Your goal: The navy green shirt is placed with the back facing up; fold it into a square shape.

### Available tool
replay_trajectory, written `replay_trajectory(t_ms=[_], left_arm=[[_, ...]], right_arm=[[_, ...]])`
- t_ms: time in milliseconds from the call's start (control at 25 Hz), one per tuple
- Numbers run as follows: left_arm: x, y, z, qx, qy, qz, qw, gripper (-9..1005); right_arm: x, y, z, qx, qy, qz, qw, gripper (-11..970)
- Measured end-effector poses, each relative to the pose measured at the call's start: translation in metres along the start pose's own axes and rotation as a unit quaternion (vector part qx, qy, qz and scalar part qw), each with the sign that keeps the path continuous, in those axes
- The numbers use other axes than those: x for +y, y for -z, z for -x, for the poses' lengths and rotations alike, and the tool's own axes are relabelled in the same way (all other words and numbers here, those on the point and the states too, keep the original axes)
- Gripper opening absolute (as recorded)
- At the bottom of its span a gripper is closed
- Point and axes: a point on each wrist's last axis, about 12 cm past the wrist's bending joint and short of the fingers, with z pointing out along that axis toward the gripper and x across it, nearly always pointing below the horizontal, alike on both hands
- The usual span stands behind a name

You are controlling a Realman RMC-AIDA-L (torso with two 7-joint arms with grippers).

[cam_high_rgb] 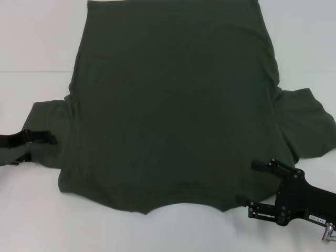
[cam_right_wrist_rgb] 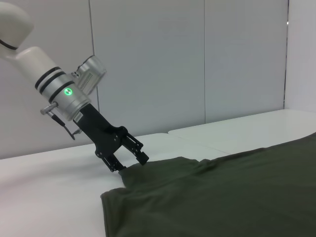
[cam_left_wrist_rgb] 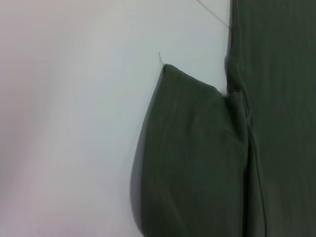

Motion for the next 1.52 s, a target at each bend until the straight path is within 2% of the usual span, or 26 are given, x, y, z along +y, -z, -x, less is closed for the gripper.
replay_trajectory(t_ms=[240, 400, 600, 1040, 1280, 1520], left_arm=[[-0.0028, -0.0009, 0.0015, 0.000, 0.002, -0.001, 1.000, 823], [-0.0032, -0.0037, 0.0018, 0.002, -0.020, 0.015, 1.000, 772], [-0.0039, -0.0056, 0.0020, 0.003, -0.029, 0.022, 0.999, 545], [-0.0037, -0.0043, 0.0043, -0.005, -0.041, 0.022, 0.999, 295], [-0.0041, -0.0039, 0.0050, -0.007, -0.053, 0.020, 0.998, 94], [-0.0062, -0.0042, 0.0057, -0.010, -0.067, 0.014, 0.998, 14]], right_arm=[[-0.0001, -0.0004, 0.0005, -0.001, 0.001, 0.001, 1.000, 943], [0.0001, -0.0006, 0.0006, -0.001, 0.001, 0.001, 1.000, 942], [0.0004, -0.0011, 0.0007, -0.002, 0.000, 0.002, 1.000, 943], [0.0000, -0.0020, 0.0014, -0.003, 0.001, 0.003, 1.000, 943], [-0.0010, -0.0036, 0.0027, -0.004, 0.002, 0.004, 1.000, 942], [-0.0017, -0.0044, 0.0034, -0.004, 0.002, 0.005, 1.000, 943]])
